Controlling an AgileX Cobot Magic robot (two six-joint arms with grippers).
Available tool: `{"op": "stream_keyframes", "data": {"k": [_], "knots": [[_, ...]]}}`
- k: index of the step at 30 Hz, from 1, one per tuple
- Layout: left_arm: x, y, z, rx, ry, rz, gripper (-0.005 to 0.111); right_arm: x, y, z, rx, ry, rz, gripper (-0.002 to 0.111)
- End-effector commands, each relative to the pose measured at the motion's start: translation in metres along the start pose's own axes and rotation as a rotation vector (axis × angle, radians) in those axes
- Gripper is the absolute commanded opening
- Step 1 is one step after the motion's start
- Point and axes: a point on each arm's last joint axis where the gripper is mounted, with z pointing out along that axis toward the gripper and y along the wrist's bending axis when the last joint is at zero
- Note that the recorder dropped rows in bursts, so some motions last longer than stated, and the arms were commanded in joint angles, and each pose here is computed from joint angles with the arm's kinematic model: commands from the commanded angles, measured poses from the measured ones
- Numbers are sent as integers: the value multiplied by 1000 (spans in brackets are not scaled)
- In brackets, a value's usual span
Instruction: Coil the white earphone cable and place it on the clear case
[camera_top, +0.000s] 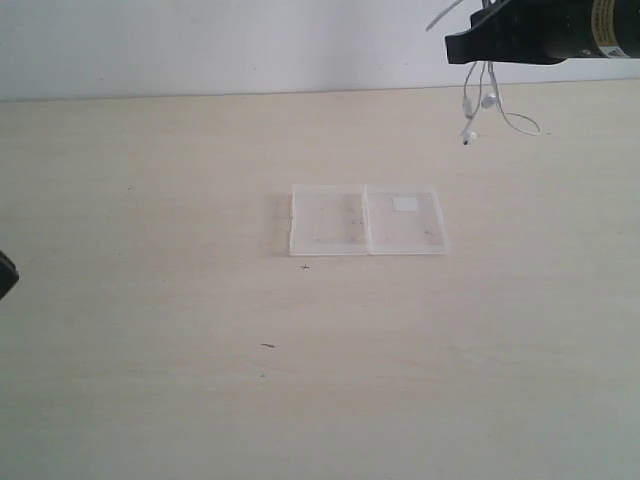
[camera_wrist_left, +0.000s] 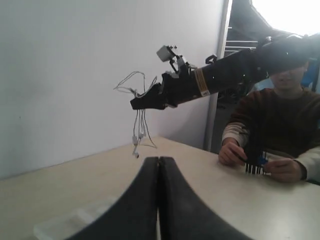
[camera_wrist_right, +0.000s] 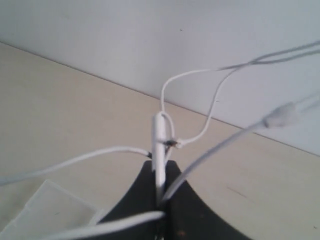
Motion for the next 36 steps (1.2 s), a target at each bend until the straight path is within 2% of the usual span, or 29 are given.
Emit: {"op": "stream_keyframes", "data": {"k": [1,5,8,12,25,32,36], "knots": [[7,-4,-5,6,73,-3,0,0,4,-2,-47,-13,20,0],[12,-4,-7,-3,133,24,0,-1,4,-2,-46,-19,44,0],[17,-6,-8,23,187,93,0,-1,4,-2,-46,-19,46,0],[20,-6,-8,37,211,128,0,0,4,-2,-46,-17,46,0],[20,-6,-8,39,214,133,0,4,9,-2,-90,-10,62,0],[20,-6,-8,39,214,133,0,27,11,-1,-89,54,80,0],[20,-6,-8,39,214,133,0,29,13,-2,-113,54,96,0]]}}
